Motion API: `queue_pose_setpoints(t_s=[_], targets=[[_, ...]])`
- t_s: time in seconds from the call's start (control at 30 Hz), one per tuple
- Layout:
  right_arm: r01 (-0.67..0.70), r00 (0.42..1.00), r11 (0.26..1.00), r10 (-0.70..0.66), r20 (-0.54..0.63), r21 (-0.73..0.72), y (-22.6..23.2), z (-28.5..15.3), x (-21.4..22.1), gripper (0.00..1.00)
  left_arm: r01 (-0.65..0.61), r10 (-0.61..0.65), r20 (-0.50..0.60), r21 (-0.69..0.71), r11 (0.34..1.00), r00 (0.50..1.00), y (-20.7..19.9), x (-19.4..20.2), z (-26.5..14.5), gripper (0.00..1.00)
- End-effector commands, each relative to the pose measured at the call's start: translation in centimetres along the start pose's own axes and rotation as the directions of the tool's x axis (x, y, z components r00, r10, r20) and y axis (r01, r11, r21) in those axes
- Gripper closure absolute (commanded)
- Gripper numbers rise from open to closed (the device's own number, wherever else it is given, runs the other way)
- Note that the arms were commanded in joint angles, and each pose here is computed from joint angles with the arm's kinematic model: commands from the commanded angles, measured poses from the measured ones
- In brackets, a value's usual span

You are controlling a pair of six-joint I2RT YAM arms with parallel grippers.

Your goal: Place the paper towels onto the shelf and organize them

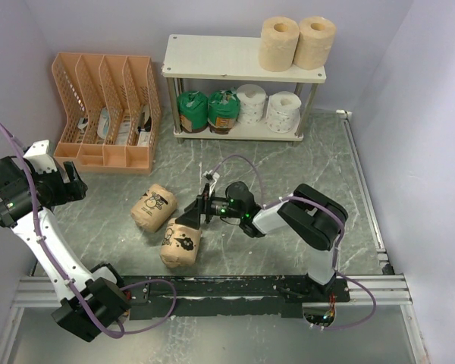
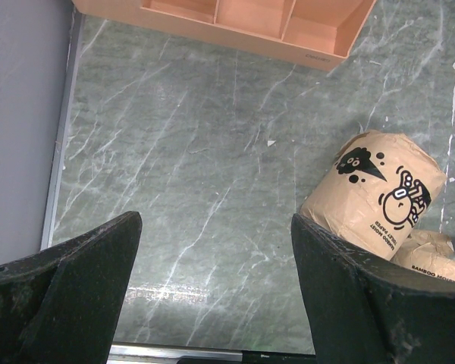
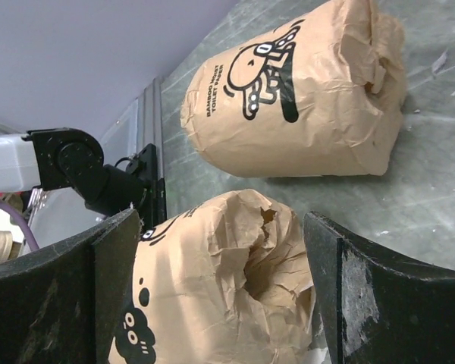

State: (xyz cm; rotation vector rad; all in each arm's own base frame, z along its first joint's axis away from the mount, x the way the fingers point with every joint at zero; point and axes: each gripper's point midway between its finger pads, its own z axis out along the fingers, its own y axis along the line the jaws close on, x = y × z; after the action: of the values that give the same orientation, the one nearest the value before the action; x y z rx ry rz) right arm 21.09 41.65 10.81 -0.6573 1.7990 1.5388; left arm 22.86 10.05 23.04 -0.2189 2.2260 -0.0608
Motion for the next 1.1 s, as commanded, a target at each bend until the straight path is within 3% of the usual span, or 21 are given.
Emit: queue_pose_setpoints(t_s=[0.0, 0.2, 0.37, 0.57, 0.67, 0.8, 0.97, 1.07], targets=[[0.033, 0.999, 0.999, -0.033, -0.003, -0.021, 0.7, 0.6, 0.0, 0.14, -0.004, 0.004, 0.019, -0.007, 1.000, 1.000, 0.2, -0.5, -0.3, 0.09], [0.033, 0.998, 0.999, -0.035, -0.050, -0.037, 1.4, 0.8, 1.3, 0.23, -0.004, 0.004, 0.019, -0.008, 1.000, 1.000, 0.2, -0.5, -0.3, 0.09], [0.047, 0.995, 0.998, -0.049, -0.090, -0.031, 1.7, 1.2, 2.2, 0.42, -0.002, 0.003, 0.018, -0.013, 1.000, 1.000, 0.3, -0.5, -0.3, 0.08], [0.040, 0.985, 0.997, -0.051, -0.165, -0.064, 2.6, 1.7, 3.6, 0.48, -0.007, 0.008, 0.026, -0.019, 1.000, 1.000, 0.3, -0.5, -0.4, 0.08], [0.010, 0.983, 0.995, -0.027, -0.181, -0.096, 3.3, 1.6, 3.9, 0.64, -0.006, 0.007, 0.025, -0.019, 1.000, 1.000, 0.3, -0.5, -0.4, 0.08], [0.021, 0.981, 0.991, -0.046, -0.189, -0.132, 4.6, 1.3, 3.1, 1.00, -0.007, 0.007, 0.025, -0.018, 1.000, 1.000, 0.3, -0.5, -0.4, 0.08], [0.090, 0.980, 0.985, -0.115, -0.164, -0.149, 6.7, 0.4, 0.7, 1.00, -0.008, 0.009, 0.028, -0.020, 1.000, 1.000, 0.3, -0.5, -0.5, 0.09], [0.212, 0.964, 0.972, -0.225, -0.139, -0.102, 8.0, 0.1, -2.7, 1.00, -0.011, 0.012, 0.031, -0.022, 1.000, 0.999, 0.2, -0.6, -0.5, 0.09]])
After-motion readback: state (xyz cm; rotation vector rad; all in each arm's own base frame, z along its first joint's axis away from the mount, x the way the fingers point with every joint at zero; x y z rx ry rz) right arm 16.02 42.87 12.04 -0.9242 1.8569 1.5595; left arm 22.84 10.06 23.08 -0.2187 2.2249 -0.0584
